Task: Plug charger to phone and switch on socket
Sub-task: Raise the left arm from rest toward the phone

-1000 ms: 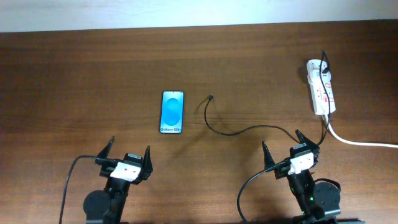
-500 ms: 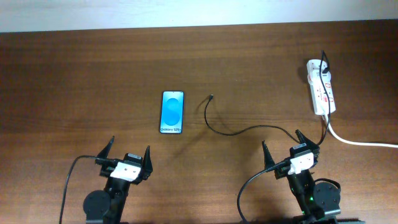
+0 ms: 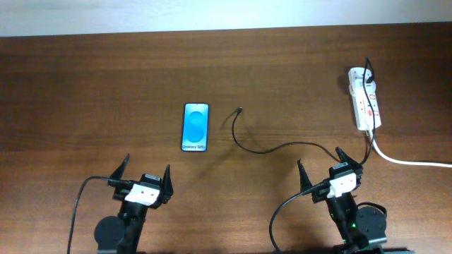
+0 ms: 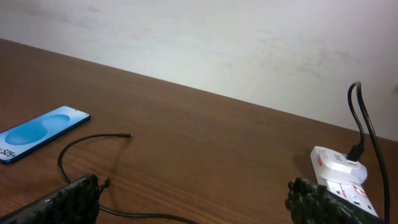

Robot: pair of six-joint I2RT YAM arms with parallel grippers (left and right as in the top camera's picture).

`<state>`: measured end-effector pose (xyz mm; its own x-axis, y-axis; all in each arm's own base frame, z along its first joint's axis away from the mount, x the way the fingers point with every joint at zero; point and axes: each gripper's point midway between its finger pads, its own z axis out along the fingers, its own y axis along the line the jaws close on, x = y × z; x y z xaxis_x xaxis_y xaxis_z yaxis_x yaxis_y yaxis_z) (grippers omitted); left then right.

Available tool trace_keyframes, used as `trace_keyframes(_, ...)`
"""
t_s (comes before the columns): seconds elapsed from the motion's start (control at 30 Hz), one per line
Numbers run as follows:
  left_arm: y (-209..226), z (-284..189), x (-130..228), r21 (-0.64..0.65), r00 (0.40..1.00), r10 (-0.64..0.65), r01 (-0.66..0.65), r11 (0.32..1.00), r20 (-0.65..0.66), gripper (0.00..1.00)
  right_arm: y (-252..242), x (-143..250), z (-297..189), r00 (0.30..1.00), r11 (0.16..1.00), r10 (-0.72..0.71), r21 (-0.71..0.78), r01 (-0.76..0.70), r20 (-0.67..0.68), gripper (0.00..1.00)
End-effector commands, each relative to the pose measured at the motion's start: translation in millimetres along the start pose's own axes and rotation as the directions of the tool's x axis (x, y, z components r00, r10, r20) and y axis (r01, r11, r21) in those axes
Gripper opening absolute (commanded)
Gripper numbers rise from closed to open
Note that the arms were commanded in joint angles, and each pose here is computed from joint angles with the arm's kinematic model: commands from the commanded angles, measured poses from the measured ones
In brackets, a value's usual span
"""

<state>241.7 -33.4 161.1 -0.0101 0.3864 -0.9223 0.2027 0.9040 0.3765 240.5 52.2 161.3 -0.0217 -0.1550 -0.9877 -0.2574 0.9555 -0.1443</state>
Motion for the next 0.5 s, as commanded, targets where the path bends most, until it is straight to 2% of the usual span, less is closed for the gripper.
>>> trace_keyframes(0.0, -0.4, -0.3, 2.2, -0.002, 1.000, 0.012, -0.012, 1.000, -0.006, 0.99, 1.6, 1.4, -0.2, 1.000, 1.000, 0.012, -0.010, -0.012, 0.000, 0.98)
trace_keyframes(0.27, -0.1, -0.4, -2.0, 0.000, 1.000, -0.008, 0.008, 1.000, 0.011, 0.99, 1.6, 1.4, -0.2, 1.000, 1.000, 0.012, -0.010, -0.012, 0.000, 0.98)
trace_keyframes(0.47, 5.9, -0.4, -5.2, -0.022, 0.984, -0.179, 0.179, 0.984, -0.001, 0.99, 1.6, 1.4, -0.2, 1.000, 1.000, 0.012, -0.010, -0.012, 0.000, 0.98)
